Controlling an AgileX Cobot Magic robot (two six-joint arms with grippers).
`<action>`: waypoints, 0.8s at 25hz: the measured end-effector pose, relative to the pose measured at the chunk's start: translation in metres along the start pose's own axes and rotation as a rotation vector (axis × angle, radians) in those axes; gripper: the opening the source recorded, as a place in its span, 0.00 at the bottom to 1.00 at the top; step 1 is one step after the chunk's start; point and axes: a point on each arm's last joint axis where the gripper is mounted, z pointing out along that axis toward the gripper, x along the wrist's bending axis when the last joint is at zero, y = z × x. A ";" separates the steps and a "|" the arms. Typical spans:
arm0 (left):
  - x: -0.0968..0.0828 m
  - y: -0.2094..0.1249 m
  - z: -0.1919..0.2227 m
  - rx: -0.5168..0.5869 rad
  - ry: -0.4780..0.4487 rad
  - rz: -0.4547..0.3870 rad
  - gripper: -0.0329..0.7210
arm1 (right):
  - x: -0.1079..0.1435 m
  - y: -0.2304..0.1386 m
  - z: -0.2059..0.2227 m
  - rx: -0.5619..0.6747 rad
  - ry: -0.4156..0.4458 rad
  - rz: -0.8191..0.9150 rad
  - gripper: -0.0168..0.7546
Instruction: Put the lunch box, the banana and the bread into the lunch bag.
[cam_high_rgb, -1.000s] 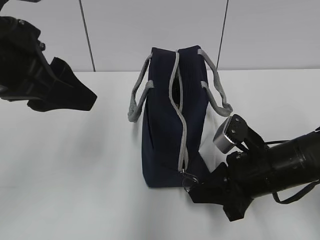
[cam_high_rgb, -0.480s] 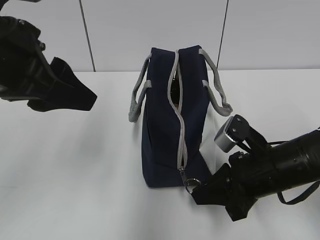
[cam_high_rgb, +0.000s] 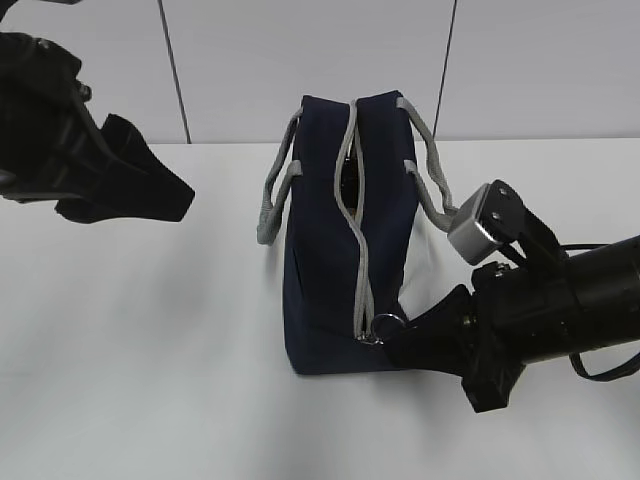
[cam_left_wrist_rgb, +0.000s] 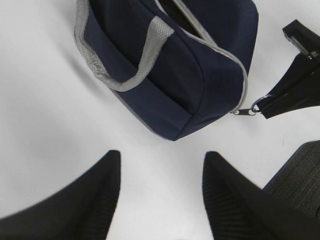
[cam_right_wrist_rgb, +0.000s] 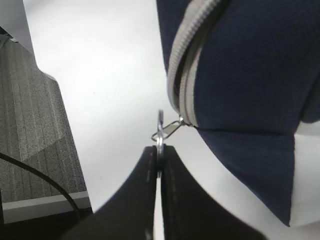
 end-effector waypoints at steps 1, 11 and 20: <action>0.000 0.000 0.000 0.000 0.000 0.000 0.55 | 0.000 0.001 0.000 -0.002 0.005 -0.002 0.00; -0.001 0.000 0.000 -0.002 -0.008 -0.009 0.55 | -0.008 0.025 -0.005 -0.056 0.001 -0.057 0.00; -0.001 0.000 0.000 -0.003 -0.010 -0.003 0.55 | -0.015 0.052 -0.011 -0.114 0.004 -0.070 0.00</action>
